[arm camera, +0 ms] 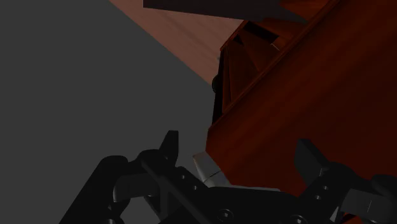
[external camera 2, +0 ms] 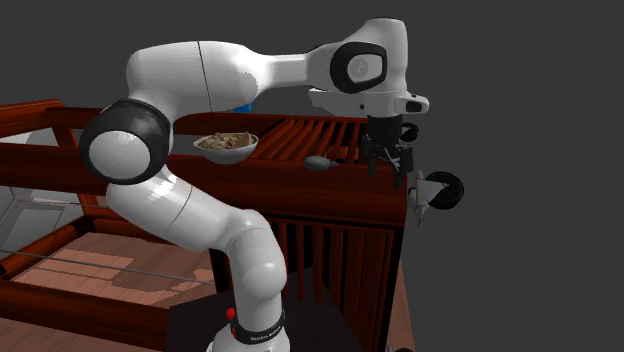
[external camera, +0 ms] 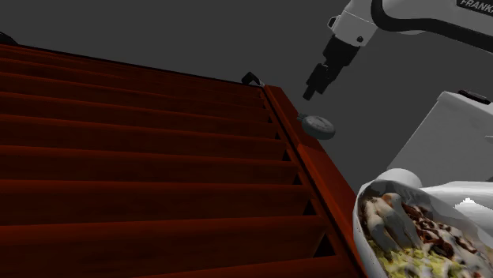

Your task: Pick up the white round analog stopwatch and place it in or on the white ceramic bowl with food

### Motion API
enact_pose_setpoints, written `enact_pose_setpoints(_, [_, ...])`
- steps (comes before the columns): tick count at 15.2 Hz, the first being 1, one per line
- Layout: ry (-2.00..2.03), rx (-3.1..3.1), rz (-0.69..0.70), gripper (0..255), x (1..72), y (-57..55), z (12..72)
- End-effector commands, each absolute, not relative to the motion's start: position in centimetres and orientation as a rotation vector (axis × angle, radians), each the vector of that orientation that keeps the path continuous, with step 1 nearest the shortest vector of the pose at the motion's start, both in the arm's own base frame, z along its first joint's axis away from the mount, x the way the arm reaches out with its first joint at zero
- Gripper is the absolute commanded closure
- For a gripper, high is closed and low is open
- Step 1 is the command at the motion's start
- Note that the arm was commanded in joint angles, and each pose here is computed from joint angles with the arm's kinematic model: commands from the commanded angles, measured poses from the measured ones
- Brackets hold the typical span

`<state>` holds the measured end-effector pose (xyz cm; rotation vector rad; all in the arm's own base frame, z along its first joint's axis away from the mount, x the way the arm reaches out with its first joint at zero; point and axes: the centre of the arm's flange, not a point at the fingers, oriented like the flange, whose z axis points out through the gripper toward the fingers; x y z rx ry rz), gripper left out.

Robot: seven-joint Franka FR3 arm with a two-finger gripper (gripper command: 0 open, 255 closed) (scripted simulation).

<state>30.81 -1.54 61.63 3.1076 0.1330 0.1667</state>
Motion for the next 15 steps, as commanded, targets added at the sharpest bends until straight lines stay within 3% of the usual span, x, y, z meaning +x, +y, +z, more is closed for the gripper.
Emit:
enact_pose_setpoints(1, [0.133,3.108,0.167,0,30.8,-1.5,61.6])
enact_pose_setpoints(15, [0.203,3.287,0.246,0,21.1,11.1,65.1])
